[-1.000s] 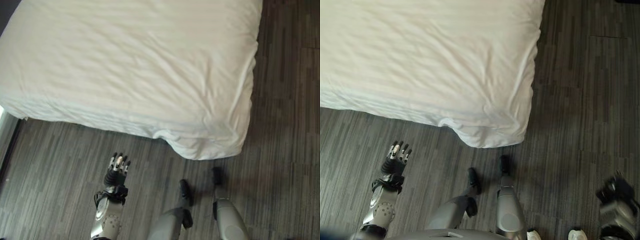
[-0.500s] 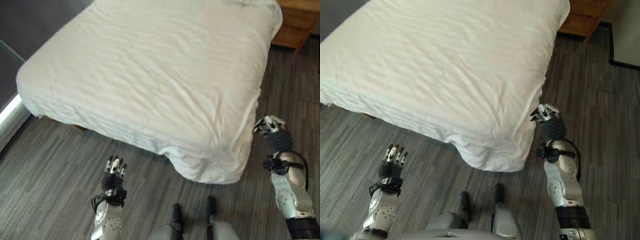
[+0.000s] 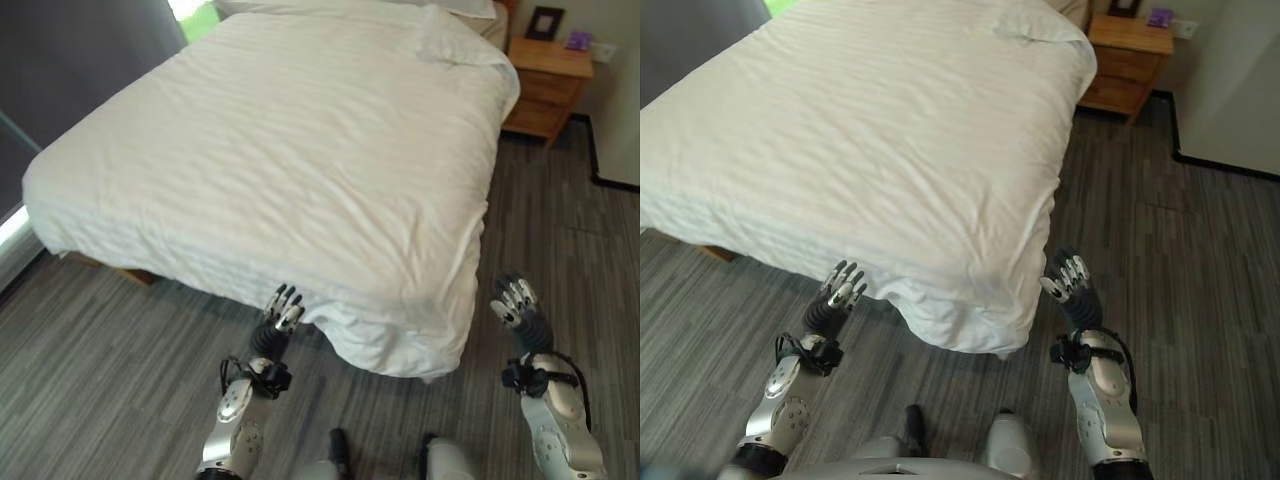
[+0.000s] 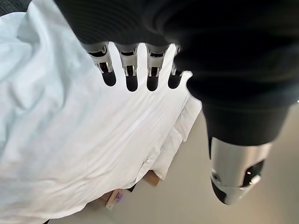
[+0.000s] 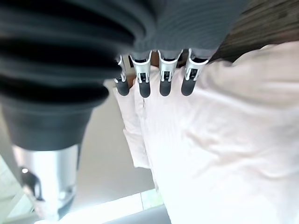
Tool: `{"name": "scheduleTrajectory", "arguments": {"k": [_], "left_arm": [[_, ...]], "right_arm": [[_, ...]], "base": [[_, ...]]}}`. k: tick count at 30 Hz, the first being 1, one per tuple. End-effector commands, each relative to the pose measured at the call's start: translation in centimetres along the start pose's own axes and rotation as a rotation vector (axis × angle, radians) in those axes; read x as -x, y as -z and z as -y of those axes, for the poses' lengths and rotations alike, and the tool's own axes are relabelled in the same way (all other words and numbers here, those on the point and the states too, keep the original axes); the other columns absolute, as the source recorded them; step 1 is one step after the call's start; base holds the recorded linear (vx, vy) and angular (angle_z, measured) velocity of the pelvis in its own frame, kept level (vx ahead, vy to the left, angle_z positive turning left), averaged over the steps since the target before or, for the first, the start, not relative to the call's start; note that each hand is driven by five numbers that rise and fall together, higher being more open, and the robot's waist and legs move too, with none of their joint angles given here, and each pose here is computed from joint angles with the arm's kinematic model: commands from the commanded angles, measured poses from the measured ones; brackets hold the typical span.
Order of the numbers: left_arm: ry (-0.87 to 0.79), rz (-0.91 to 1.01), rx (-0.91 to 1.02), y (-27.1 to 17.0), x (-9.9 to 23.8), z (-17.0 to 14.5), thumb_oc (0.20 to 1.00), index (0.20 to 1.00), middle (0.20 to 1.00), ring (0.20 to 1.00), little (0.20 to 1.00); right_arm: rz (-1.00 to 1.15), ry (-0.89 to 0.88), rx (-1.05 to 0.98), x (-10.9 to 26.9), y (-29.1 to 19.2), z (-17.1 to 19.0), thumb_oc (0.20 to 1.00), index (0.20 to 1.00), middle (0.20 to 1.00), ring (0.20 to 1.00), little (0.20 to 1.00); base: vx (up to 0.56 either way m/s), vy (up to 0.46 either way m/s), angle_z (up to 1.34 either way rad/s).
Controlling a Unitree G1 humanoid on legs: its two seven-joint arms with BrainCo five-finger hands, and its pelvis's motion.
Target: Making the bed.
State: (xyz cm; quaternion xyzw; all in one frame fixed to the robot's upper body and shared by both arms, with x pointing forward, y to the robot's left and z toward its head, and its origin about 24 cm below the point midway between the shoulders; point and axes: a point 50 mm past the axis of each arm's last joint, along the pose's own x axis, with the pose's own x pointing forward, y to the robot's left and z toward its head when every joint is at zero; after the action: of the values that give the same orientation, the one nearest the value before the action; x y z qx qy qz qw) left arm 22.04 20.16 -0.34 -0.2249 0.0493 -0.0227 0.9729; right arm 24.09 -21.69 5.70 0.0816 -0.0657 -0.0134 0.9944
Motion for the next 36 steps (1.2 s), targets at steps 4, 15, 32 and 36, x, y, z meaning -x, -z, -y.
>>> {"name": "scheduleTrajectory", "arguments": {"k": [4,15,32,36], "left_arm": [[-0.16,0.168,-0.073,-4.3,3.4,-4.9,1.0,1.0,1.0,1.0,1.0],[-0.239,0.192,-0.002,-3.4,3.1,-5.3,1.0,1.0,1.0,1.0,1.0],[-0.277,0.156,-0.003,-2.5,2.8,-5.3,1.0,1.0,1.0,1.0,1.0],[-0.249,0.178,-0.072,-3.8,2.1,-5.1,1.0,1.0,1.0,1.0,1.0]], "right_arm": [[0.249,0.043,0.059,-1.2,-5.2,1.4,1.0,1.0,1.0,1.0,1.0],[0.092,0.301,0.092,2.1,-1.8,5.4,1.0,1.0,1.0,1.0,1.0],[-0.012,0.27,-0.112,3.3,1.4,3.1,1.0,1.0,1.0,1.0,1.0],[-0.009,0.234,-0.109,2.9,1.3,2.2,1.0,1.0,1.0,1.0,1.0]], "base": [[-0.27,-0.508,-0.47],[-0.16,-0.273,-0.5],[-0.03,0.035,0.16],[-0.03,-0.103,-0.05]]}}
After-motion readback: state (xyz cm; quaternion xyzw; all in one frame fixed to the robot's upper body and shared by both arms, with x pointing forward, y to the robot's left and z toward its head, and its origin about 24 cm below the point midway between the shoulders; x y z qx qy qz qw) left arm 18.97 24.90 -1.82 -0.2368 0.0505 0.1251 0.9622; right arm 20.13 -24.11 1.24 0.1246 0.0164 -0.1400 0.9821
